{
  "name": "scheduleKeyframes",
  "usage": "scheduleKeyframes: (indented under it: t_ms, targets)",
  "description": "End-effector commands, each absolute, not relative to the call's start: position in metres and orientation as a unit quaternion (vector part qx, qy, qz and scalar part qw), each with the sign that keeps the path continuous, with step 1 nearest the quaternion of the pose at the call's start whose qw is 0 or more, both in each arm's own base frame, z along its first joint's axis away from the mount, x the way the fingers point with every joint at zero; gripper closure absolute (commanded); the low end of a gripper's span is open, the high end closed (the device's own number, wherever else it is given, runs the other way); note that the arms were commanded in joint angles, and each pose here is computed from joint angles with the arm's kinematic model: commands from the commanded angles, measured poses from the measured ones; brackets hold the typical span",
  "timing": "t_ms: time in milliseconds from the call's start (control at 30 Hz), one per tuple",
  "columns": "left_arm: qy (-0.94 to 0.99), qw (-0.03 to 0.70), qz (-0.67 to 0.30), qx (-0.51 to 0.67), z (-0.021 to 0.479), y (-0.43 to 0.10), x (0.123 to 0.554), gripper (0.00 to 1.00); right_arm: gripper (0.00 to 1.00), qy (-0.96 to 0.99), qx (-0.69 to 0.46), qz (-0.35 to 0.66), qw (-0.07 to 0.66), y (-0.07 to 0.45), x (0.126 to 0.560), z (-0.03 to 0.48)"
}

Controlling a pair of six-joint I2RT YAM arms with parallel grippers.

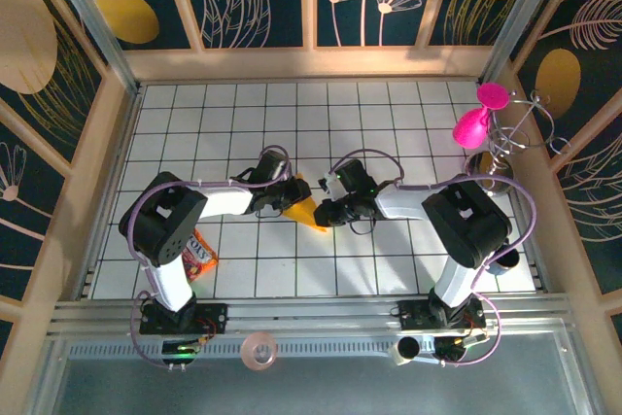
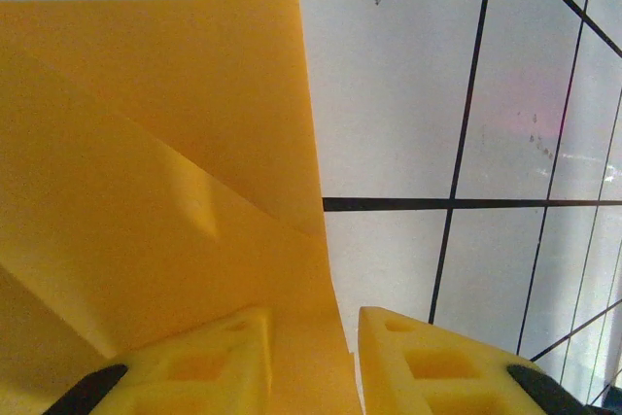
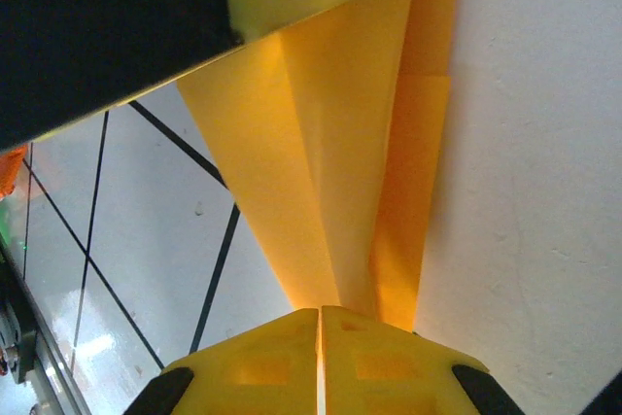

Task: Fold a paper plane with a square sheet of paper (pick it up from the middle)
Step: Fourth fold the wing at the center of the table.

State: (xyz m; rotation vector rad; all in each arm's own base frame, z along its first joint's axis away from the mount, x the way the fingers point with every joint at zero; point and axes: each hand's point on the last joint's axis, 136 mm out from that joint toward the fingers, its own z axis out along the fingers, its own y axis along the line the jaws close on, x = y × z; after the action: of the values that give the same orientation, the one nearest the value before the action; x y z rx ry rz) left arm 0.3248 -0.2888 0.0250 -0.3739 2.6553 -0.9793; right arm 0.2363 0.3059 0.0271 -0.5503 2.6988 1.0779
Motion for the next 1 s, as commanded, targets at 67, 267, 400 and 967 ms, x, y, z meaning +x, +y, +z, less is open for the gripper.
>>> scheduleKeyframes:
  t_ms: [67, 267, 400, 967]
  targets:
    - [0.925, 0.137, -0.330, -0.126, 0.020, -0.289, 0.326, 0.71, 0.90, 0.917, -0.177, 0.346, 0.085, 0.301, 0.239, 0.019]
    - [0.926, 0.138, -0.330, -0.125, 0.020, -0.289, 0.327, 0.71, 0.90, 0.916, -0.179, 0.351, 0.073, 0.301, 0.235, 0.015]
    - [0.926, 0.137, -0.329, -0.125, 0.019, -0.289, 0.327, 0.71, 0.90, 0.917, -0.178, 0.352, 0.066, 0.302, 0.233, 0.013]
    - [0.943, 0.115, -0.280, -0.140, -0.005, -0.274, 0.317, 0.70, 0.90, 0.924, -0.174, 0.338, 0.050, 0.297, 0.229, 0.006]
